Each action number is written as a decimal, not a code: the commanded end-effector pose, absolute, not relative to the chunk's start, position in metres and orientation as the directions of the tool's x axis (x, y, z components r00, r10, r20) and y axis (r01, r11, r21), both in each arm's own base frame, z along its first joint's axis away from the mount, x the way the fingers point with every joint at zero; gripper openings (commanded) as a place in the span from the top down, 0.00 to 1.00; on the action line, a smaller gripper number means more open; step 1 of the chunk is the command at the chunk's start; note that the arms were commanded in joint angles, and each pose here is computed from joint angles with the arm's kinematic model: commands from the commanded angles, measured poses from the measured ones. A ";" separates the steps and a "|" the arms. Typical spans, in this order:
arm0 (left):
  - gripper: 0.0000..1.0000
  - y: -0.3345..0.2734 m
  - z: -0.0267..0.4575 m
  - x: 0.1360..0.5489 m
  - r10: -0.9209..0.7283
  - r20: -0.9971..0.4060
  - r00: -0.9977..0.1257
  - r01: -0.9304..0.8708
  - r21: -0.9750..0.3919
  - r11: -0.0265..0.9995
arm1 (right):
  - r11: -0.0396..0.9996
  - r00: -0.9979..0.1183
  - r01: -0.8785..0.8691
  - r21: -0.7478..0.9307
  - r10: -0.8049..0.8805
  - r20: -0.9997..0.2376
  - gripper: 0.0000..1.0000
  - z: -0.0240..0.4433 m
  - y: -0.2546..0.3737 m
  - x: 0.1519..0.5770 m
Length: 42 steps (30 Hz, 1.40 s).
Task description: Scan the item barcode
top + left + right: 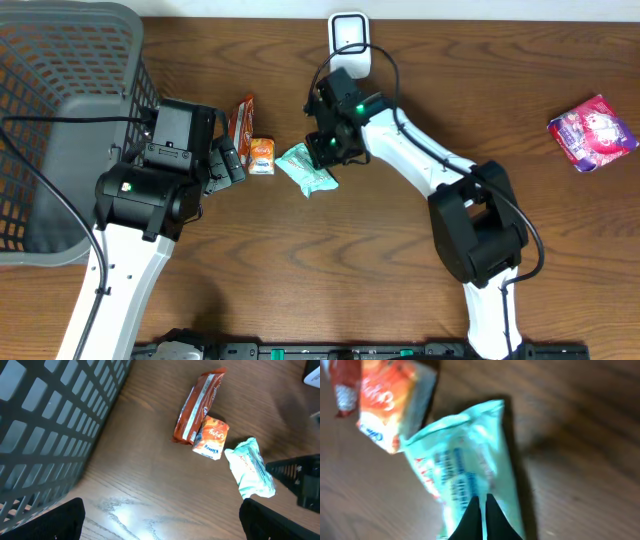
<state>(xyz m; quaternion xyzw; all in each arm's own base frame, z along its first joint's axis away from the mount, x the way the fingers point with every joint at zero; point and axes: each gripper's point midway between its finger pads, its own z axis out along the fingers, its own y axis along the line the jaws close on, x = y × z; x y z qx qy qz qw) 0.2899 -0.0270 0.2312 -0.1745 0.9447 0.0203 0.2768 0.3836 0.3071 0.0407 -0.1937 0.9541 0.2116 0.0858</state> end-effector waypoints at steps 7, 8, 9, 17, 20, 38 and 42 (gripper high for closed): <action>0.02 -0.027 0.232 0.290 -0.337 -0.526 -0.781 -0.355 -0.070 0.932 | 0.866 -0.899 -0.432 0.253 -0.391 -0.197 0.99 0.012 0.315 0.357; 0.02 -0.027 0.232 0.290 -0.337 -0.526 -0.781 -0.355 -0.071 0.932 | 0.866 -0.900 -0.432 0.251 -0.394 -0.186 0.99 0.006 0.315 0.355; 0.02 -0.027 0.232 0.290 -0.337 -0.526 -0.781 -0.355 -0.071 0.932 | 0.866 -0.900 -0.433 0.250 -0.398 -0.180 0.99 0.003 0.315 0.353; 0.02 -0.027 0.232 0.290 -0.337 -0.526 -0.781 -0.355 -0.070 0.932 | 0.888 -0.922 -0.377 0.265 -0.333 -0.198 0.97 0.026 0.311 0.368; 0.02 -0.027 0.232 0.290 -0.337 -0.526 -0.781 -0.355 -0.070 0.932 | 0.893 -0.926 -0.360 0.271 -0.307 -0.218 0.80 0.053 0.304 0.377; 0.02 -0.027 0.232 0.290 -0.337 -0.526 -0.781 -0.355 -0.070 0.932 | 0.825 -0.945 -0.325 0.462 -0.297 -0.133 0.99 0.066 0.324 0.348; 0.02 -0.027 0.232 0.290 -0.337 -0.526 -0.781 -0.355 -0.071 0.932 | 0.822 -0.949 -0.314 0.475 -0.265 -0.169 0.99 0.081 0.326 0.359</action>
